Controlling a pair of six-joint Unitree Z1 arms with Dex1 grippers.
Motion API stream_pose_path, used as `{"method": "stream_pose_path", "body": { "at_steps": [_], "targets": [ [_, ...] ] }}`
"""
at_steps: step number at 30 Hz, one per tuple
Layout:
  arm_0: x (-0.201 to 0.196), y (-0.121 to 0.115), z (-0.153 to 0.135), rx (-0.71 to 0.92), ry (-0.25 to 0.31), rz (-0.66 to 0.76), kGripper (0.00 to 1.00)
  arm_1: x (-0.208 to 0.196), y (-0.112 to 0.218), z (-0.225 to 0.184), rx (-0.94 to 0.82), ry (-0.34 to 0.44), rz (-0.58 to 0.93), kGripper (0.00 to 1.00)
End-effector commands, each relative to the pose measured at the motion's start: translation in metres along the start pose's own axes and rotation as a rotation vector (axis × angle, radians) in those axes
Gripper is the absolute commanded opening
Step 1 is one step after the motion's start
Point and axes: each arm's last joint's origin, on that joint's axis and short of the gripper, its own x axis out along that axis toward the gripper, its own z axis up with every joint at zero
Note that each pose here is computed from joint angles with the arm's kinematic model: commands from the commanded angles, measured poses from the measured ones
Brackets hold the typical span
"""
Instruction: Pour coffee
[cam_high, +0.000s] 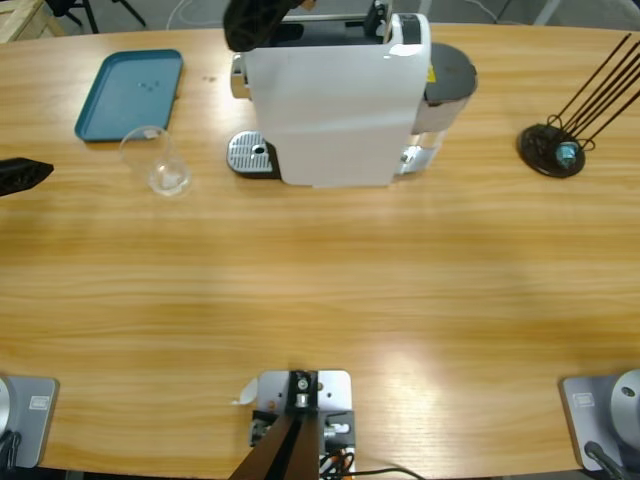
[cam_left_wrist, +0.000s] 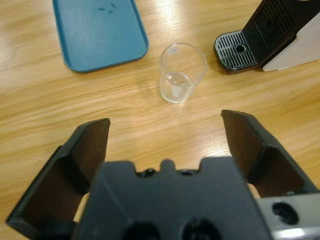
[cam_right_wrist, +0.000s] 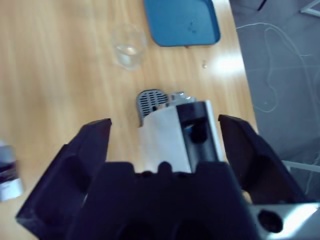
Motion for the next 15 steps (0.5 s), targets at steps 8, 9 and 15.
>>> {"method": "stream_pose_path", "body": {
  "at_steps": [8, 9, 15],
  "targets": [
    [-0.001, 0.003, -0.011, 0.012, 0.006, -0.015, 0.987, -0.144, -0.017, -0.073, 0.553, -0.255, -0.148, 0.0],
    [-0.001, 0.003, -0.011, 0.012, 0.006, -0.014, 0.987, -0.138, -0.019, -0.078, 0.589, -0.287, -0.132, 0.0],
    [0.0, 0.003, -0.011, 0.012, 0.007, -0.013, 0.981, -0.101, -0.023, -0.102, 0.585, -0.11, -0.4, 0.0]
  ]
}}
